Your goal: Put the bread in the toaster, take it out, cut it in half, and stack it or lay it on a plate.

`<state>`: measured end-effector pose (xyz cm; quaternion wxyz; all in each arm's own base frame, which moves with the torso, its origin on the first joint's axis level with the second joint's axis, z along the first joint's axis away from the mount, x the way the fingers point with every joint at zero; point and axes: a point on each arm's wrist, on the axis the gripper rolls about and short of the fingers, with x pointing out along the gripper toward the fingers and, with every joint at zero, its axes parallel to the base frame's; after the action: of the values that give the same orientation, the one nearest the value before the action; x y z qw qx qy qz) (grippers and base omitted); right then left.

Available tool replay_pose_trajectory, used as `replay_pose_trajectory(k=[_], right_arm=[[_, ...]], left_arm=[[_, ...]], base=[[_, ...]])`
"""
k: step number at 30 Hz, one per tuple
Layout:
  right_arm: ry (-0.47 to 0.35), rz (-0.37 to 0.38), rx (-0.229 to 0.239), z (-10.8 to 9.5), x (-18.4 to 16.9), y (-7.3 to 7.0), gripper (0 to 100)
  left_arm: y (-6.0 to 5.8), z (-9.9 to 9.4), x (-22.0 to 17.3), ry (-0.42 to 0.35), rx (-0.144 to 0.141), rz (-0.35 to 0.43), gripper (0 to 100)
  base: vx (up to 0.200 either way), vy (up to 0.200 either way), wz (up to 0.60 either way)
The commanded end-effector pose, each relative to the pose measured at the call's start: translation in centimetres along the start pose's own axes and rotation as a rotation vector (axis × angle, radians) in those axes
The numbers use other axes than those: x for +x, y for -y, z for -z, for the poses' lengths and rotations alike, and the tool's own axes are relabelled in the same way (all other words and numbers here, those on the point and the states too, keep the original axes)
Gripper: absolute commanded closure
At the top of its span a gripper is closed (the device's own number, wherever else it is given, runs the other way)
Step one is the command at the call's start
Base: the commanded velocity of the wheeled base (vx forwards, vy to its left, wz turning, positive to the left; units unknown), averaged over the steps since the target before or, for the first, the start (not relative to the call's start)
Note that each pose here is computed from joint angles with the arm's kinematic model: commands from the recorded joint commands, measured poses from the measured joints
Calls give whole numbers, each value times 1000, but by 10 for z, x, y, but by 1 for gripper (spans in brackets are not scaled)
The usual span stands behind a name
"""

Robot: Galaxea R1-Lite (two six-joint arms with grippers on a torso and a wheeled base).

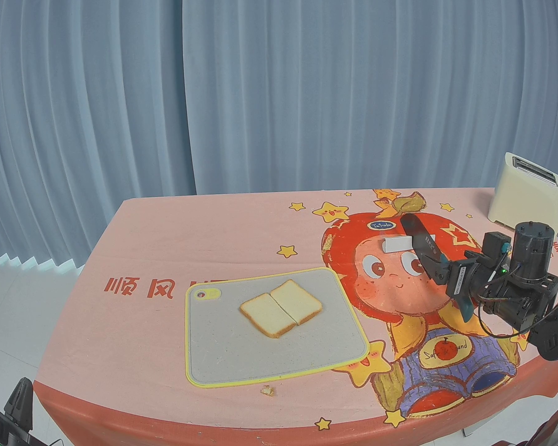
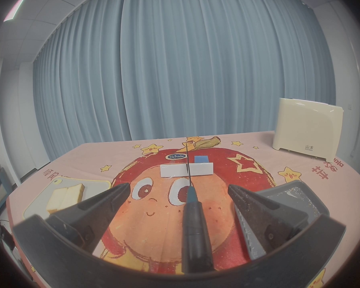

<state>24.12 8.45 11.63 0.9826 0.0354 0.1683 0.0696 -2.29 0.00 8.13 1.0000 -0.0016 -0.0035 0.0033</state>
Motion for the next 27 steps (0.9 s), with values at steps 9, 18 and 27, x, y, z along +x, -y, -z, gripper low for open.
replay_pose_trajectory(k=[9,18,27], right_arm=[[72,-13,14,-11,-28,0,0],[127,-10,28,-8,-69,11,0],[117,17,37,16,-103,26,0]], left_arm=[[0,5,0,-1,0,-1,100],[0,5,0,-1,0,-1,100],[0,5,0,-1,0,-1,100]], base=[[0,0,0],[0,0,0],[0,0,0]])
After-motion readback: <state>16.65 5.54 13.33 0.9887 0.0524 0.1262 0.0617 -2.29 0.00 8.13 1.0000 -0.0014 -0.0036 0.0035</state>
